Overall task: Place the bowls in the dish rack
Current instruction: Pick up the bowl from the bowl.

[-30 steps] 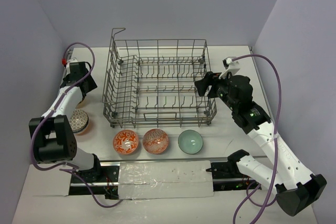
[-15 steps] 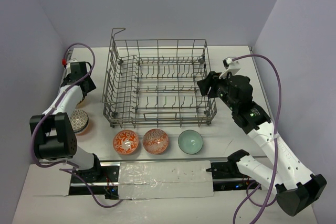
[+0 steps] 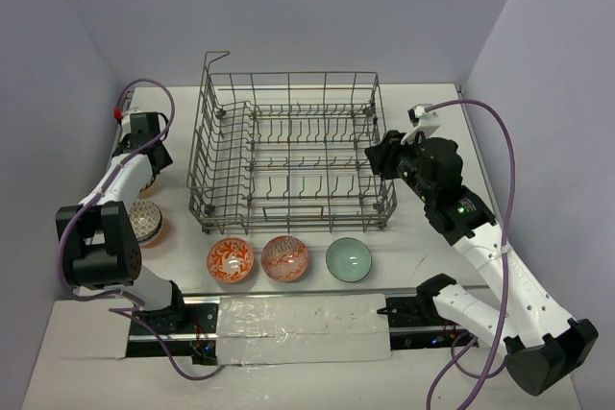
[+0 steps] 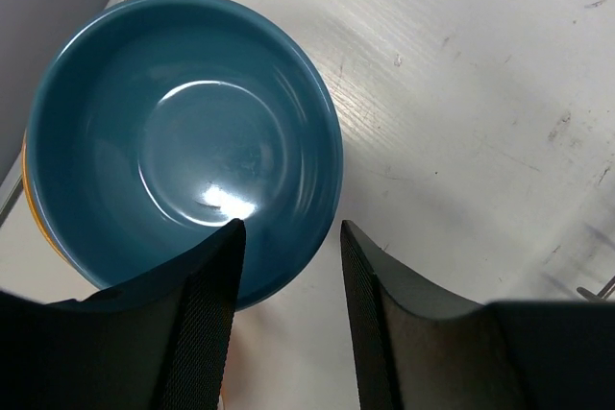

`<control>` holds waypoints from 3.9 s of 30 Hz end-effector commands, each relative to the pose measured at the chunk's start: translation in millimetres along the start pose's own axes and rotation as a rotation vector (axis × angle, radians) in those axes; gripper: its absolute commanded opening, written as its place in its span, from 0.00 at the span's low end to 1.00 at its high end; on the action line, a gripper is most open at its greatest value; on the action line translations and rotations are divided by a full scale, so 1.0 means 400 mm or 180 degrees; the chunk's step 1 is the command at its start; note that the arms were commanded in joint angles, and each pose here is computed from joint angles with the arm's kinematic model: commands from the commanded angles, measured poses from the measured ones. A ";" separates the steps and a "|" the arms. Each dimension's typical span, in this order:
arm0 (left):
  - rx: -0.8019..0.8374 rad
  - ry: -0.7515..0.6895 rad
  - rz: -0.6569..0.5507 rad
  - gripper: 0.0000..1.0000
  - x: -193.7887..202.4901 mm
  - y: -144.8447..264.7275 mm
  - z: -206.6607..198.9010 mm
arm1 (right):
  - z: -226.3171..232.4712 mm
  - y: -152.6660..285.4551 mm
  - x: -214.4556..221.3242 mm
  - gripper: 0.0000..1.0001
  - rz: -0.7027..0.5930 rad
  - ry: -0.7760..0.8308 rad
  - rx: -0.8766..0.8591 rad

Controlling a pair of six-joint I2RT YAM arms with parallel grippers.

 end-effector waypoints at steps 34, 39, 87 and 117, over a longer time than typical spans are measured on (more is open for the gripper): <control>-0.0246 0.0068 -0.0128 0.35 -0.064 -0.007 0.020 | 0.008 0.006 -0.024 0.30 -0.0122 0.0039 -0.0010; -0.0266 0.0063 -0.0132 0.27 -0.065 -0.005 0.023 | 0.005 0.004 -0.023 0.30 -0.0119 0.0044 0.0003; 0.0069 0.0012 -0.0258 0.00 -0.090 0.049 0.007 | 0.006 0.009 -0.025 0.29 -0.0138 0.0043 -0.0003; -0.0197 -0.0119 -0.0387 0.00 -0.110 0.077 0.018 | 0.002 0.008 -0.027 0.27 -0.0165 0.0042 0.0032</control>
Point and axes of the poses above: each gripper's point midway between its finger pads, its own y axis back along the fingers, its own z axis along the line the jaws close on, x = y × z, the point moved 4 cm from there along y, back along the fingers, and after that the axes turned 11 degrees about -y, right-handed, at the moved point
